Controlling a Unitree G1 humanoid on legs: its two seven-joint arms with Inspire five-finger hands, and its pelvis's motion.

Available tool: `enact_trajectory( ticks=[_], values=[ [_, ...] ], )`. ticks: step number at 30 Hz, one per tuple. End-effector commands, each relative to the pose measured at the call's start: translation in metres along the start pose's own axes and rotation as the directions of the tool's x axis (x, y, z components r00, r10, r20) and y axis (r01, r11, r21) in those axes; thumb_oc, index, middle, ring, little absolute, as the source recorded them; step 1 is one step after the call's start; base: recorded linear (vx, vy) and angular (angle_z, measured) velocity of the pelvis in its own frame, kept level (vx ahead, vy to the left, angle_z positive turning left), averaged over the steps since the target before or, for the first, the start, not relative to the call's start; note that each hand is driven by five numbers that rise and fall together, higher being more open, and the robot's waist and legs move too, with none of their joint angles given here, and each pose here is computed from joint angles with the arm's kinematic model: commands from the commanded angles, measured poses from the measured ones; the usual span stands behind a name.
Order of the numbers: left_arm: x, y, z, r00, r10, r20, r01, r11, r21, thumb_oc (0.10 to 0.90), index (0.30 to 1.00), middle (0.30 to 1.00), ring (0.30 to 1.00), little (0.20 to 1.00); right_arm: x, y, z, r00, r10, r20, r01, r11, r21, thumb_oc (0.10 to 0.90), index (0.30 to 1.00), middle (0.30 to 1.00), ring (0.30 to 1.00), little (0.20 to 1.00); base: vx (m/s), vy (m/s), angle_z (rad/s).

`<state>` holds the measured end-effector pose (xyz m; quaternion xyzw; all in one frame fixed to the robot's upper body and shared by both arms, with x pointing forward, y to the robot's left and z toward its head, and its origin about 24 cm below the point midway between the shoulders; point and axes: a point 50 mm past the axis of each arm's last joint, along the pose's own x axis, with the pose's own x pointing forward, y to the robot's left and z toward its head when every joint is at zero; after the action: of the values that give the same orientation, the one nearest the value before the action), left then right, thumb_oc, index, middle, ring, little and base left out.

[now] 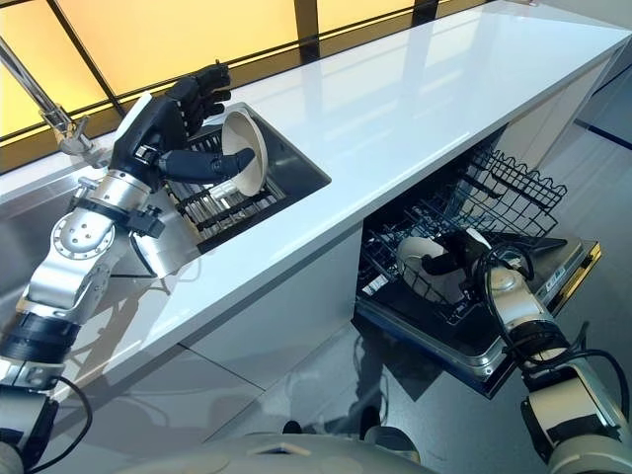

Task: Pick up plates and place into dishwasher.

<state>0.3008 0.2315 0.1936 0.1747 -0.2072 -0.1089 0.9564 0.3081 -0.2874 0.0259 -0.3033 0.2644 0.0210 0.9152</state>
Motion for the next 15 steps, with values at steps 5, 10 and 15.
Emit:
enact_trajectory(
  ticks=[5, 10, 15],
  values=[
    [0.026, 0.000, 0.058, 0.962, -0.008, 0.273, 0.005, 1.000, 0.008, 0.800, 0.900, 0.900, 0.900, 0.900, 0.008, 0.020, 0.035, 0.989, 0.083, 0.123, -0.079, 0.996, -0.037, 0.800, 0.900, 0.900, 0.900, 0.900, 0.02, 0.003, 0.00],
    [0.023, 0.003, 0.056, 0.963, 0.001, 0.271, -0.005, 1.000, 0.012, 0.800, 0.900, 0.900, 0.900, 0.900, 0.002, 0.015, 0.047, 0.980, 0.062, 0.187, -0.056, 0.998, -0.034, 0.800, 0.900, 0.900, 0.900, 0.900, -0.03, 0.001, 0.00],
    [0.022, 0.005, 0.056, 0.962, 0.007, 0.274, -0.013, 1.000, 0.018, 0.800, 0.900, 0.900, 0.900, 0.900, -0.003, 0.009, 0.054, 0.973, 0.043, 0.225, -0.039, 0.999, -0.023, 0.800, 0.900, 0.900, 0.900, 0.900, 0.00, 0.000, 0.00]
  ],
)
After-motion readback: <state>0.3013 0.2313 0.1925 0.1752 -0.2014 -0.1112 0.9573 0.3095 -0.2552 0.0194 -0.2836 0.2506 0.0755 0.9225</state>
